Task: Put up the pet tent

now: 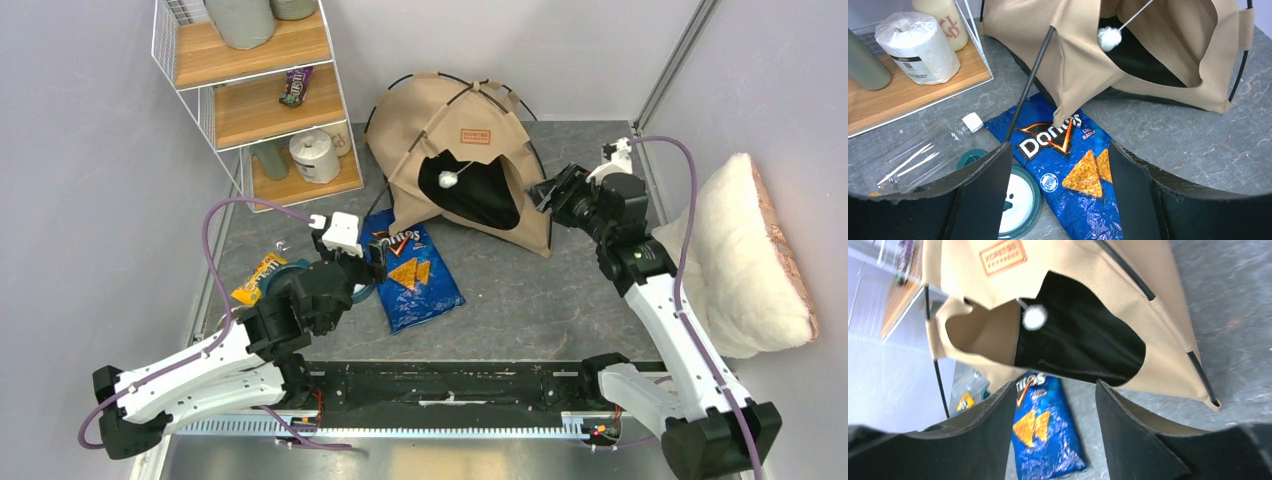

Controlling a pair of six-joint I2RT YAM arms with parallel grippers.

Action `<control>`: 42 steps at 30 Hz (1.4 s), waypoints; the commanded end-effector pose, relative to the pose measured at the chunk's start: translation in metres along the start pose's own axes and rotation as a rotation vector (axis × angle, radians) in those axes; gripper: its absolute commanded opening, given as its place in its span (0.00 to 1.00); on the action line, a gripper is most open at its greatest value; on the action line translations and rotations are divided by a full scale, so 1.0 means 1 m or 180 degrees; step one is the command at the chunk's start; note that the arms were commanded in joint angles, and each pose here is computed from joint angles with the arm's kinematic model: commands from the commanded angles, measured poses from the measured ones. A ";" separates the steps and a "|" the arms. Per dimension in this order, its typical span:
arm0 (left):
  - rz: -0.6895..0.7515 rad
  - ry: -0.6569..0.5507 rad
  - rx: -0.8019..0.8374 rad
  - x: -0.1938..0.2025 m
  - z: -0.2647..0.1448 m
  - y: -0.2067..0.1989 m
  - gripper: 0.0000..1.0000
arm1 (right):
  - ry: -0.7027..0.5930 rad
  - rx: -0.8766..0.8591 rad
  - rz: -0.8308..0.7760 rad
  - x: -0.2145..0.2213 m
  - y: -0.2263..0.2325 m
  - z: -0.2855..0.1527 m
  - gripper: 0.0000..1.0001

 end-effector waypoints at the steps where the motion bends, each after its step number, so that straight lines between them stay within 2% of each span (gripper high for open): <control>1: -0.0220 -0.0099 -0.0039 -0.010 0.000 -0.003 0.77 | 0.0244 0.0215 -0.0131 0.025 -0.004 -0.014 0.69; 3: -0.0227 -0.0090 -0.0044 -0.010 -0.001 -0.002 0.77 | 0.0088 0.0625 -0.0195 0.023 -0.017 -0.019 0.74; 4: -0.0236 -0.0091 -0.0048 -0.010 -0.002 -0.001 0.77 | 0.0085 0.0605 -0.0239 0.022 -0.017 -0.021 0.75; 8: -0.0261 -0.0136 -0.0124 -0.017 -0.005 0.004 0.77 | 0.0211 -0.0061 -0.0152 0.028 0.010 -0.017 0.74; 14: -0.0364 -0.0294 -0.0337 -0.042 -0.017 0.017 0.76 | 0.0318 -0.0747 -0.0119 0.060 0.064 0.002 0.73; 17: -0.0394 -0.0377 -0.0446 -0.056 -0.023 0.024 0.75 | 0.0274 -0.1022 -0.0152 0.080 0.099 0.018 0.74; 26: -0.0401 -0.0517 -0.0702 -0.079 -0.038 0.041 0.75 | 0.0493 -0.1754 -0.0360 0.169 0.211 0.076 0.81; 31: -0.0509 -0.0570 -0.0664 -0.079 -0.045 0.048 0.75 | 0.0474 -0.2108 -0.0285 0.195 0.244 0.094 0.81; 36: -0.0528 -0.0578 -0.0663 -0.078 -0.049 0.052 0.75 | 0.0487 -0.2077 -0.0253 0.214 0.255 0.112 0.78; 41: -0.0532 -0.0580 -0.0675 -0.082 -0.055 0.058 0.75 | 0.0526 -0.1781 -0.0241 0.228 0.256 0.132 0.63; 42: -0.0545 -0.0590 -0.0678 -0.083 -0.057 0.059 0.75 | 0.0510 -0.1737 -0.0226 0.231 0.254 0.133 0.56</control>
Point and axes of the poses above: each gripper's point midway between its finger pads, its own z axis out along the fingers, its own y axis along the line the jaws close on, x = y × z, the point moved 9 cm from there along -z, back along the fingers, and after that the axes turned 2 degrees about -z, right-handed, at the moved point
